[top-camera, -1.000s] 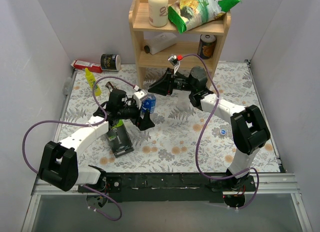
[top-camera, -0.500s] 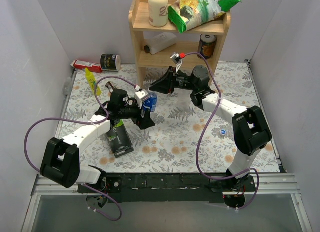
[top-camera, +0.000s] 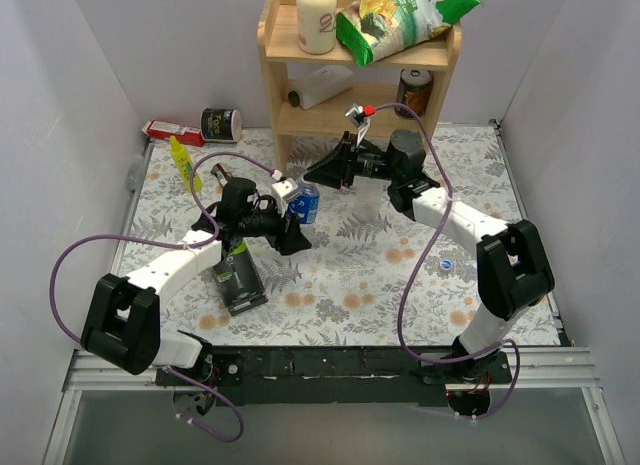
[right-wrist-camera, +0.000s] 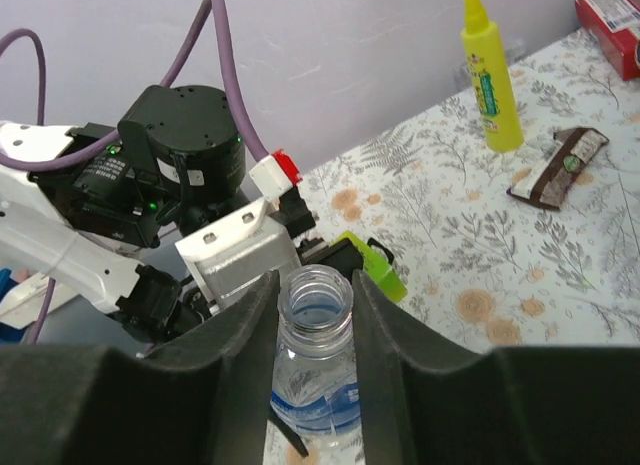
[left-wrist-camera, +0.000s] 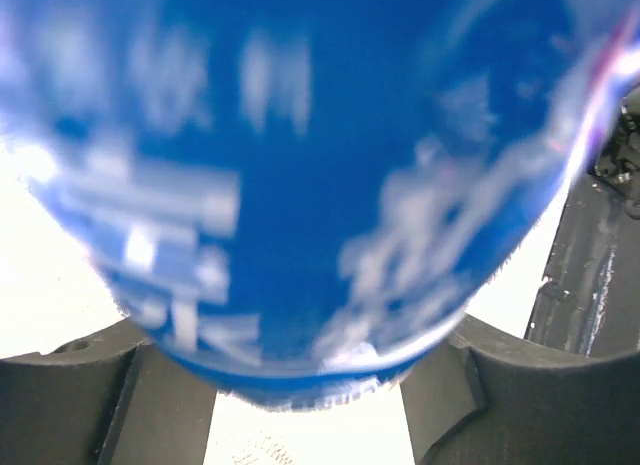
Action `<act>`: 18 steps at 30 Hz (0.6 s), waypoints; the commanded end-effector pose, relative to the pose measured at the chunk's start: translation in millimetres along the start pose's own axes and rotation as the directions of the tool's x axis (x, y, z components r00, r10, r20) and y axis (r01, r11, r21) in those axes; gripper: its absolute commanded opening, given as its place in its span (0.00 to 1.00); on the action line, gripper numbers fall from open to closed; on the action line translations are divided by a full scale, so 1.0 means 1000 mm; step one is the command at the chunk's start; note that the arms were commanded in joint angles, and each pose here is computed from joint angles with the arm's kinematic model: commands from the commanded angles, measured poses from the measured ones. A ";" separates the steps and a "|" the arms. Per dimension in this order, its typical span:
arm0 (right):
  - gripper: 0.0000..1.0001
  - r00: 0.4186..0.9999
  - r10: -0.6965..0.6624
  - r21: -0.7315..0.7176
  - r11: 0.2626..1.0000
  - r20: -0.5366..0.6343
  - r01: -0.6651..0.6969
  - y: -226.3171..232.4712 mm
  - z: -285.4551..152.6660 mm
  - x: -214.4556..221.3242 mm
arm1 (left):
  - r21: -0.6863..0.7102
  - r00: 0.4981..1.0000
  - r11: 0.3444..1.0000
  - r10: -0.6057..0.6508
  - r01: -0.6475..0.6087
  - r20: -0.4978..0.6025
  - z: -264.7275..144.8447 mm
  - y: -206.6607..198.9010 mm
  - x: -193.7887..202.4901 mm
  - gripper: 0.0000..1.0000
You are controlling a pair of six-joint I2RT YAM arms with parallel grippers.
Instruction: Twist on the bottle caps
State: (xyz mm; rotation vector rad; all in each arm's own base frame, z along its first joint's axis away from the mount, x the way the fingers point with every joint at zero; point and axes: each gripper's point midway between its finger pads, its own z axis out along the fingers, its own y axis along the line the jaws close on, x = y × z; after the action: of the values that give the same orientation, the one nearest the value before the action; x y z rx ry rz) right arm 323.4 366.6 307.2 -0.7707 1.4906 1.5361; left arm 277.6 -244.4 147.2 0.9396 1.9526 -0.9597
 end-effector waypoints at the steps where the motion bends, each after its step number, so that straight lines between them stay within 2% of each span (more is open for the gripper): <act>1: 0.48 0.992 -0.111 0.057 0.992 -0.068 0.115 0.007 -0.025 -0.021 | 0.051 0.996 0.998 0.037 -0.041 0.079 -0.003 -0.012 -0.020 0.40; 2: 0.58 0.985 -0.141 0.061 0.987 -0.097 0.147 0.008 -0.028 -0.023 | 0.090 0.995 0.995 0.041 -0.049 0.086 -0.004 -0.020 -0.021 0.39; 3: 0.75 0.964 -0.235 0.050 0.969 -0.122 0.242 0.011 -0.032 -0.028 | 0.109 0.995 0.993 0.044 -0.054 0.091 -0.006 -0.024 -0.022 0.37; 6: 0.84 0.929 -0.305 0.075 0.942 -0.210 0.327 0.030 -0.047 -0.054 | 0.189 0.994 0.979 0.058 -0.075 0.096 -0.009 -0.039 -0.023 0.32; 7: 0.88 0.880 -0.392 0.058 0.905 -0.269 0.421 0.036 -0.058 -0.055 | 0.205 0.993 0.975 0.065 -0.085 0.101 -0.010 -0.043 -0.023 0.28; 8: 0.89 0.863 -0.412 0.059 0.893 -0.292 0.446 0.038 -0.066 -0.055 | 0.218 0.992 0.971 0.077 -0.097 0.098 -0.010 -0.046 -0.019 0.25; 9: 0.91 0.841 -0.439 0.078 0.872 -0.316 0.484 0.047 -0.079 -0.057 | 0.210 0.992 0.971 0.096 -0.113 0.087 -0.007 -0.045 -0.011 0.17; 10: 0.91 0.820 -0.420 0.088 0.869 -0.389 0.487 0.042 -0.099 -0.038 | 0.204 0.990 0.970 0.117 -0.130 0.075 -0.005 -0.044 -0.005 0.00; 11: 0.91 0.805 -0.409 0.099 0.865 -0.430 0.492 0.040 -0.114 -0.026 | 0.199 0.990 0.970 0.128 -0.137 0.056 -0.004 -0.042 0.002 0.00; 13: 0.83 0.759 -0.392 0.180 0.818 -0.519 0.546 0.030 -0.156 -0.009 | 0.155 0.982 0.970 0.187 -0.189 0.028 -0.001 -0.033 0.015 0.00; 14: 0.80 0.721 -0.341 0.193 0.814 -0.603 0.547 0.017 -0.180 0.027 | 0.141 0.981 0.971 0.193 -0.192 0.005 -0.001 -0.030 0.021 0.00; 15: 0.76 0.695 -0.307 0.267 0.764 -0.650 0.587 0.009 -0.205 0.035 | 0.123 0.979 0.972 0.202 -0.200 -0.007 -0.002 -0.027 0.023 0.00; 18: 0.74 0.682 -0.151 0.404 0.707 -0.716 0.580 -0.026 -0.273 0.076 | 0.074 0.973 0.972 0.226 -0.221 -0.056 -0.009 -0.020 0.026 0.00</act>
State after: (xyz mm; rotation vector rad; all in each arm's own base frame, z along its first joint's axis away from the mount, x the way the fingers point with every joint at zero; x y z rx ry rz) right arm 284.7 189.7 314.2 -1.1394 1.6224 0.6271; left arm 242.5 -251.4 130.8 1.1474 1.8549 -1.0232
